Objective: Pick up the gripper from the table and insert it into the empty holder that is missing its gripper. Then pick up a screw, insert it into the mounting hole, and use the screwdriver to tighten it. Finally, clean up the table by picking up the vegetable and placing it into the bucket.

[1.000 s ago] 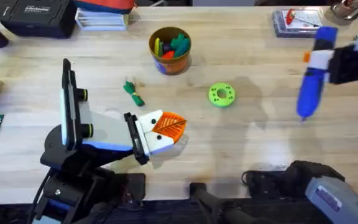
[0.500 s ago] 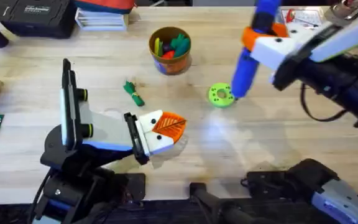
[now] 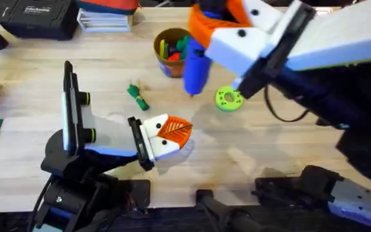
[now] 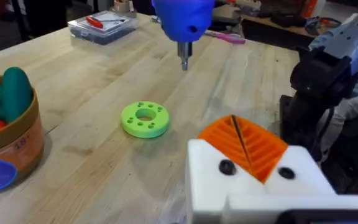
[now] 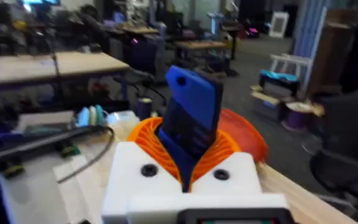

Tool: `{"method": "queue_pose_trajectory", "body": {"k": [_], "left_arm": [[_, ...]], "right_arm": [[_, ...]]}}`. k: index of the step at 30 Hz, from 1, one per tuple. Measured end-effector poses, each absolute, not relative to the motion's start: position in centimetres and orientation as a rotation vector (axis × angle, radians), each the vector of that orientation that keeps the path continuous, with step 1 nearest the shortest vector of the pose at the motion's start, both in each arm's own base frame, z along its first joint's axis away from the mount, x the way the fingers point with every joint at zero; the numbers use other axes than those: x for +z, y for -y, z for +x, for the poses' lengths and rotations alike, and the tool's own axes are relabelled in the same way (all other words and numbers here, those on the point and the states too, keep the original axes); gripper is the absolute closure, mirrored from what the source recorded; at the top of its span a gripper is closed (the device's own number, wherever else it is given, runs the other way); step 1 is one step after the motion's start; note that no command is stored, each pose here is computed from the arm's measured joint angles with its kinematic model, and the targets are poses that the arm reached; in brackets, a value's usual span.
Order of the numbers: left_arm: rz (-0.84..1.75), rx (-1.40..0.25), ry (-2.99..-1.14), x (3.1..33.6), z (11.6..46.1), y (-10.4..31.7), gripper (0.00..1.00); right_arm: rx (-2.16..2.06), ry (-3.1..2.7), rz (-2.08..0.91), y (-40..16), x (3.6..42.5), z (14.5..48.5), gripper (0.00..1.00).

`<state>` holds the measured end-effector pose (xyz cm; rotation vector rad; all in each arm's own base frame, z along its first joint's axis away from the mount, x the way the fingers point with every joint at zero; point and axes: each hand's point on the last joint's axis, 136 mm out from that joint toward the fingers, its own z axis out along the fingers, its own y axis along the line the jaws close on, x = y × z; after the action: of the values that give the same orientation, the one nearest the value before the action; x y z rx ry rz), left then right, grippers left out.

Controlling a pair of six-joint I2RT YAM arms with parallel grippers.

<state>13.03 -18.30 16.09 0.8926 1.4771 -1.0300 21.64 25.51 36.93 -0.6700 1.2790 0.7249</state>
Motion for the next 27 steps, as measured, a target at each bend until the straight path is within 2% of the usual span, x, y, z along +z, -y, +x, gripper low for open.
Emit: {"method": "queue_pose_trajectory", "body": {"k": [11, 27], "left_arm": [[0.893, -1.030, -1.477, 16.1, 13.0, 18.3, 0.996], [0.893, -1.030, -1.477, 16.1, 13.0, 18.3, 0.996]], "right_arm": [[0.890, -1.183, -0.746, -31.2, 37.1, 18.7, 0.977], [0.925, -1.193, -0.795, -32.7, 36.0, 17.6, 0.977]]}}
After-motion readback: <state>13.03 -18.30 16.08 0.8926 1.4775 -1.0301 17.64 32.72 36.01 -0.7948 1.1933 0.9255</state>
